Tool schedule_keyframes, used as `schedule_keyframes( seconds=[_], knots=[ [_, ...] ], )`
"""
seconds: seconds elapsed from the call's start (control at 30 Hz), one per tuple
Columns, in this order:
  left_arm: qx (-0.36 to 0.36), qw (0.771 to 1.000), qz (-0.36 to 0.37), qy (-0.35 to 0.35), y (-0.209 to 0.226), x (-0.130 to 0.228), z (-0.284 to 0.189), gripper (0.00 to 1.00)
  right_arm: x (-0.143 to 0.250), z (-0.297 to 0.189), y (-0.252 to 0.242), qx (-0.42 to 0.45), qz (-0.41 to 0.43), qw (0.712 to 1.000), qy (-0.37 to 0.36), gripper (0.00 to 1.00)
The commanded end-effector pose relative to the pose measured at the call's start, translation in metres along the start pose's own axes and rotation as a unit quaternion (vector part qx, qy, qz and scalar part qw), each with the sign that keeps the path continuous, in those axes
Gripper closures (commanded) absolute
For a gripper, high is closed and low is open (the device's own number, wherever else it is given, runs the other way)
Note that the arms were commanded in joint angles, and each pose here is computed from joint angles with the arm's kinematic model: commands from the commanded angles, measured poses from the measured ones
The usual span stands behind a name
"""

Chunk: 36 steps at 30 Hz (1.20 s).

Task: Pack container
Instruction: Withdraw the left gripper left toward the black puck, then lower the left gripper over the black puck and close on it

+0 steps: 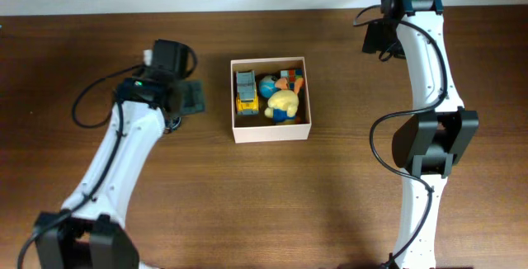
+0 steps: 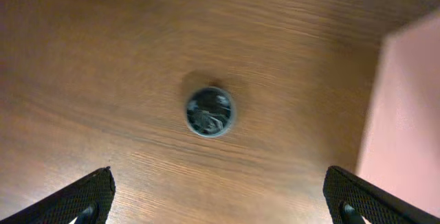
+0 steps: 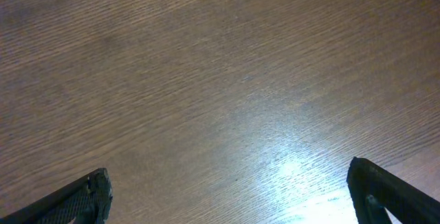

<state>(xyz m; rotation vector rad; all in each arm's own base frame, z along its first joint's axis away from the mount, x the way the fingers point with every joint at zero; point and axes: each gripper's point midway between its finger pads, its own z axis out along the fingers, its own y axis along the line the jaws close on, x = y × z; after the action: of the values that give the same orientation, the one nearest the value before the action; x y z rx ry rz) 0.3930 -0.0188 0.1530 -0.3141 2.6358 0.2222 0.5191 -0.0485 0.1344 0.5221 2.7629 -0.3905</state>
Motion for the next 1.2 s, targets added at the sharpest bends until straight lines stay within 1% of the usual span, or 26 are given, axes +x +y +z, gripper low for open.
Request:
schedule_keyframes(
  seconds=[0.0, 0.17, 0.43, 0.67, 1.17],
  knots=[
    [-0.019, 0.998, -0.057, 0.019, 0.016, 0.001, 0.024, 0.01, 0.0, 0.004, -0.006, 0.01, 0.01, 1.0, 0.002, 0.01],
    [-0.033, 0.996, -0.068, 0.038, 0.026, 0.004, 0.05, 0.01, 0.0, 0.004, -0.006, 0.01, 0.01, 1.0, 0.002, 0.01],
    [-0.02, 0.994, -0.062, 0.084, 0.012, 0.022, 0.083, 0.01, 0.0, 0.004, -0.006, 0.01, 0.01, 1.0, 0.002, 0.01],
    [-0.012, 0.992, -0.059, 0.109, 0.007, 0.033, 0.093, 0.01, 0.0, 0.004, -0.006, 0.01, 0.01, 1.0, 0.002, 0.01],
    [-0.03, 0.987, -0.053, 0.15, 0.011, 0.054, 0.122, 0.01, 0.0, 0.004, -0.006, 0.01, 0.01, 1.0, 0.002, 0.01]
  ],
)
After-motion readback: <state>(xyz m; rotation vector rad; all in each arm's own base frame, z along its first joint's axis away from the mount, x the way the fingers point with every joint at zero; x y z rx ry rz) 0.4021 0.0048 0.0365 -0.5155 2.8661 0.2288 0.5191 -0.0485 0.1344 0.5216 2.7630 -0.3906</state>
